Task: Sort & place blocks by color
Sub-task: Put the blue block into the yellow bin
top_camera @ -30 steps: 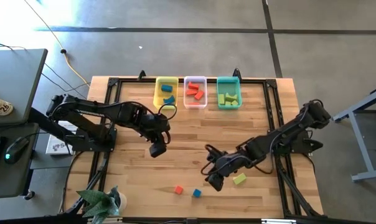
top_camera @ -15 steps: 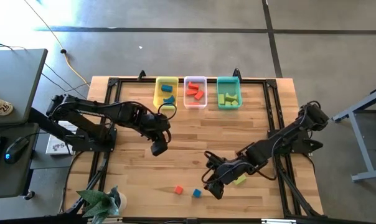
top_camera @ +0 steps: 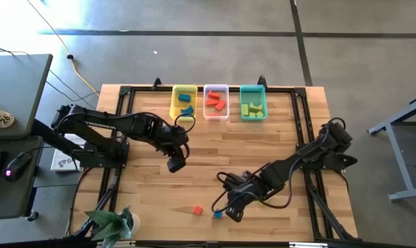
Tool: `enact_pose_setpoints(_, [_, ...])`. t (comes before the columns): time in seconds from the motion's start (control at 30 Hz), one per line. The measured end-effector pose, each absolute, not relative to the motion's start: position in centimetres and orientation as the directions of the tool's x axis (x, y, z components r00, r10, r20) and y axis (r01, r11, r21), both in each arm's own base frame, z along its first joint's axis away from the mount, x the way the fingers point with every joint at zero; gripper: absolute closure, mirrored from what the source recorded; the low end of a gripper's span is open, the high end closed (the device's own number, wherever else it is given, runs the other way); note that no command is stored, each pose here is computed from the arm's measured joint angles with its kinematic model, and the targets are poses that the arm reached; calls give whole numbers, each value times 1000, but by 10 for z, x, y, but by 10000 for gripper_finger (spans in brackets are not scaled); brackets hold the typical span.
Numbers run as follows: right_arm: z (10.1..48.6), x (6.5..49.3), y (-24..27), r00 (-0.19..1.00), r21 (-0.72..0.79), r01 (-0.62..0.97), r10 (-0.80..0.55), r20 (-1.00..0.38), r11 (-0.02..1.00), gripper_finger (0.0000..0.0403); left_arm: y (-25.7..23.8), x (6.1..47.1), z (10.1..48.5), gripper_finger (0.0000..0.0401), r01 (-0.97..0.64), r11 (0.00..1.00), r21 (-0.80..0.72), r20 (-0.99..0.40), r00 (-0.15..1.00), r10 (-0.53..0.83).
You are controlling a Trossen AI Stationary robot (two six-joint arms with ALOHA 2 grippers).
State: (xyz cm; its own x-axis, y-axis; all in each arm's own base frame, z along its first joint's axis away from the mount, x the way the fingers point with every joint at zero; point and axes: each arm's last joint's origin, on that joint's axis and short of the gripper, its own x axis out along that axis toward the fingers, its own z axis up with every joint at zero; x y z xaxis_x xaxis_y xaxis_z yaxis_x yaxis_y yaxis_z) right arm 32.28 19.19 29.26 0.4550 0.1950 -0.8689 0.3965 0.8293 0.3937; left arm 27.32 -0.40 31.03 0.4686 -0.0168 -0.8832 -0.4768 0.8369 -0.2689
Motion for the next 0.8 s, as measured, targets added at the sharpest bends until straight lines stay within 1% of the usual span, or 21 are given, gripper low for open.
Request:
enact_pose_setpoints(0.23, [280,326,196,405,361,390,195,-893,847,231,-4,273,310,201,-483,832,-272,-883,469,-17])
enact_pose_setpoints(0.43, [278,327,195,419,332,378,160,-894,864,230,-4,273,310,201,-483,832,-272,-883,469,-17])
enact_pose_setpoints(0.67, [276,329,196,440,322,382,136,-888,866,199,-4,273,310,201,-483,832,-272,-883,468,-17])
enact_pose_setpoints(0.8, [275,333,201,469,351,363,156,-869,863,188,-4,273,310,201,-483,832,-272,-883,468,-17])
